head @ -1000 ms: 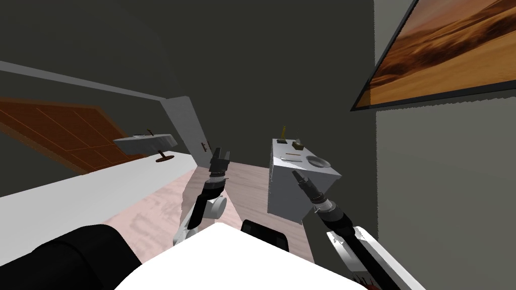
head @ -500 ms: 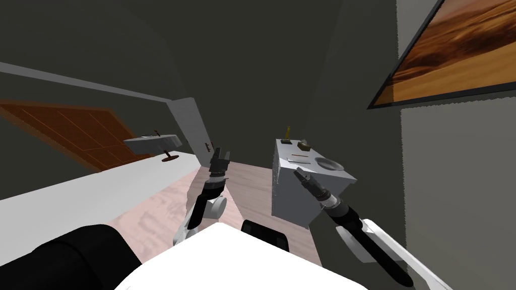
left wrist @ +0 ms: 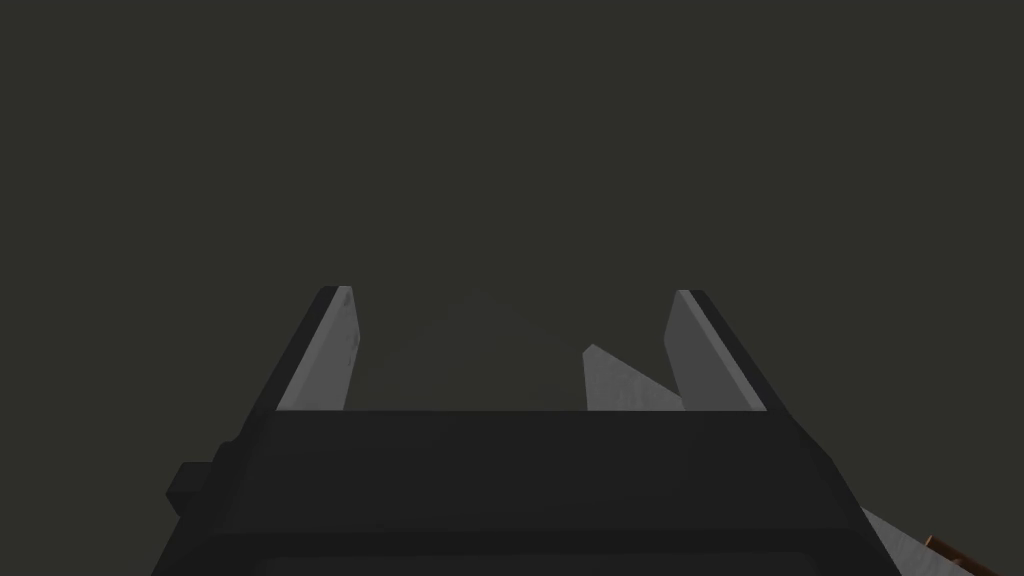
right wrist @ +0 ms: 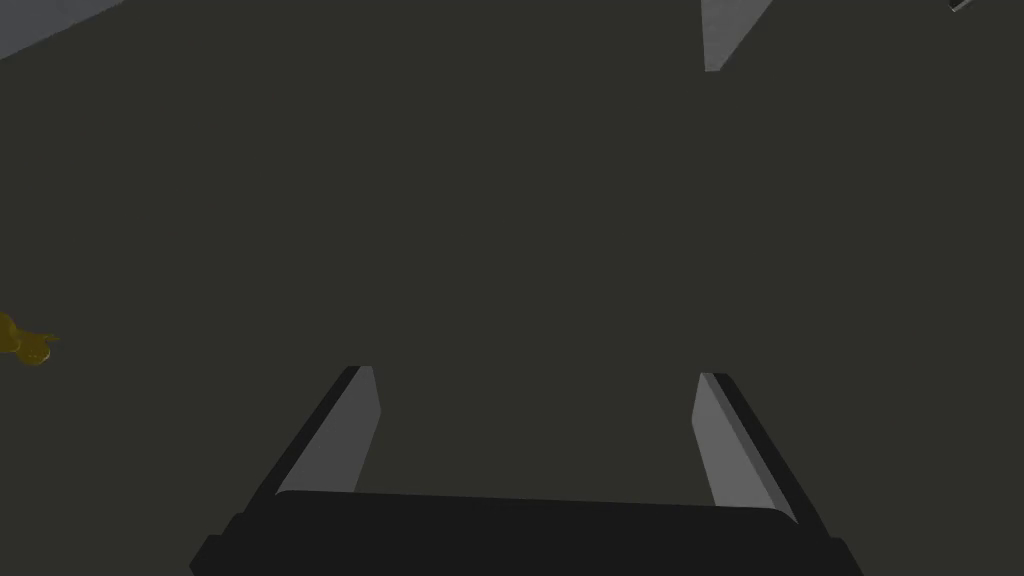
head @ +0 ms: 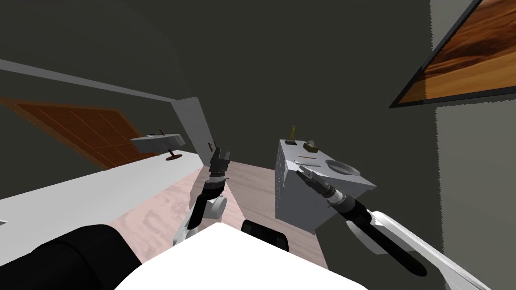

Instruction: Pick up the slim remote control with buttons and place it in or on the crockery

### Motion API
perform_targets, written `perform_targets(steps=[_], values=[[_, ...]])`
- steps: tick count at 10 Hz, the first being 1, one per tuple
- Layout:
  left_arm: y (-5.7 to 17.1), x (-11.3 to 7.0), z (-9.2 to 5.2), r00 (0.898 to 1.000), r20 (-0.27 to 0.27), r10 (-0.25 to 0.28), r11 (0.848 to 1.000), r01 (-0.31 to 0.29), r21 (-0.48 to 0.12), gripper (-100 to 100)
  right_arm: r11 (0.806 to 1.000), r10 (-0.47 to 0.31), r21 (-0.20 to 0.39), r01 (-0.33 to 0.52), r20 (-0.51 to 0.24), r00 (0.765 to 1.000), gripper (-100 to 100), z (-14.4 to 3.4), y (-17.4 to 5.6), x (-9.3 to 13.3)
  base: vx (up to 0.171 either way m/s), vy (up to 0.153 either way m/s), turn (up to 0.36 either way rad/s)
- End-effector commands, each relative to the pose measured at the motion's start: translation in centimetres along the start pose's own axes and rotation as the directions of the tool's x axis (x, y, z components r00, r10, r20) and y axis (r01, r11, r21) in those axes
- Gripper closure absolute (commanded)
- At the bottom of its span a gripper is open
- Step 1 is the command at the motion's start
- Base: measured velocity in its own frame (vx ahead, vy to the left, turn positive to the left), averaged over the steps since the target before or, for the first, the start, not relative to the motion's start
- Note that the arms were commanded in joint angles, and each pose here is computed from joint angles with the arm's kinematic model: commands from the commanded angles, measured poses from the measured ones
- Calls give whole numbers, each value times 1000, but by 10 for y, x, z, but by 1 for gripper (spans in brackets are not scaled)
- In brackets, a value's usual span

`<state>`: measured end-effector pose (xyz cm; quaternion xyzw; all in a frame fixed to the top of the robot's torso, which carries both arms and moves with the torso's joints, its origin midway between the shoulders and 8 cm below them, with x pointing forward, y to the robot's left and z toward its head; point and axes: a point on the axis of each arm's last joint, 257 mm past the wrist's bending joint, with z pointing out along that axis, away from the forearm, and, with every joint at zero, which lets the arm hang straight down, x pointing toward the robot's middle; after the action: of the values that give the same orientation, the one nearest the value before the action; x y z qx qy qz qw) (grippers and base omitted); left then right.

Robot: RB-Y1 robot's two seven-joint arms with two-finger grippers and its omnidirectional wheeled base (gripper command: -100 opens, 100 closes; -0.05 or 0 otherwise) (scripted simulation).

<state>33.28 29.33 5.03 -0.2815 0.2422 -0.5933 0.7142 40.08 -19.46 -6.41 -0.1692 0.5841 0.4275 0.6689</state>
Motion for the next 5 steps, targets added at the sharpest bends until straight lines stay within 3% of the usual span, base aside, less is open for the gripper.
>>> perform_targets(steps=[1,5], values=[[0,0,0,1000,0,0,1000,0,0,0,999,-46,-13,45,-43,998,-100,-3,-5,-4,45,104,37],[0,0,0,1000,0,0,1000,0,0,0,990,-139,-40,135,-139,981,-100,-10,-17,-10,28,74,32]])
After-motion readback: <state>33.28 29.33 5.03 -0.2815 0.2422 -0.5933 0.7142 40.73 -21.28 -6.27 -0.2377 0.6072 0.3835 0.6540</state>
